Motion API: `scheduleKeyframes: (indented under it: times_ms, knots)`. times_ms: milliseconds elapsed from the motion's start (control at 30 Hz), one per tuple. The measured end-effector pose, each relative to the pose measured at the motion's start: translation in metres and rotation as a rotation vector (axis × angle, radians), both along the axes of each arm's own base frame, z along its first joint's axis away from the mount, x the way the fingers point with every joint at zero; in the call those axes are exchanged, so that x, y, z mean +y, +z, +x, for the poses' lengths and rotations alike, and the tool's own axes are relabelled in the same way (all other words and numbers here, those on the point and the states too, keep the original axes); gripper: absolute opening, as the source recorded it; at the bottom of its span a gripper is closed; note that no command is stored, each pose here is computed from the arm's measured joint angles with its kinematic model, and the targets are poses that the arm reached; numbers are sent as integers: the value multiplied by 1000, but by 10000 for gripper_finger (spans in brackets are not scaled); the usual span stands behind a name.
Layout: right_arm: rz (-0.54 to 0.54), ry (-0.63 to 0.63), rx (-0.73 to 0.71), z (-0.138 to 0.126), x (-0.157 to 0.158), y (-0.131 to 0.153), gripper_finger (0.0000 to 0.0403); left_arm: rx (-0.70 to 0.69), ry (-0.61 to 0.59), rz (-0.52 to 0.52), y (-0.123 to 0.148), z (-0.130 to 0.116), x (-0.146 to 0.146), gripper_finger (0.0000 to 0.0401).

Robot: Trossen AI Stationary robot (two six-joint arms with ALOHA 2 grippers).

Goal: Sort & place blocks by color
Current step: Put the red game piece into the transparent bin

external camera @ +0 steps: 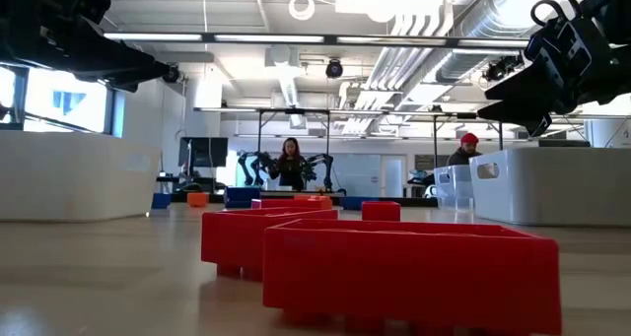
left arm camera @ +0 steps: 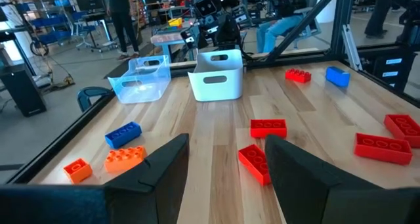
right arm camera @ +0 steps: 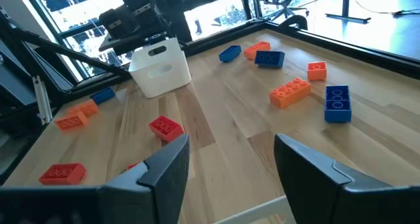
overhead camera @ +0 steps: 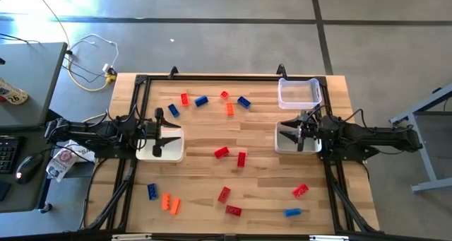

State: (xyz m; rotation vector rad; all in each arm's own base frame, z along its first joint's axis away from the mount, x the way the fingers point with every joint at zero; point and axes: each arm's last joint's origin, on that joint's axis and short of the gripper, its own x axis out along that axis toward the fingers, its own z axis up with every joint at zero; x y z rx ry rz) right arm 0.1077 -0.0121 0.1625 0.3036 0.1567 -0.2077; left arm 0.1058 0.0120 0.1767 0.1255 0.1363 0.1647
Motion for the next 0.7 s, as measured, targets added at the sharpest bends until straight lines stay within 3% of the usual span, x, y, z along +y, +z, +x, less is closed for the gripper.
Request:
scheduleKeyframes:
  times_ms: [367, 700]
  knots:
    - [-3, -14, -1, 0, 0, 0, 209, -1, 1, -5, 0, 0, 0, 188]
    - [139, -36, -28, 0, 0, 0, 209, -46, 30, -237, 0, 0, 0, 188]
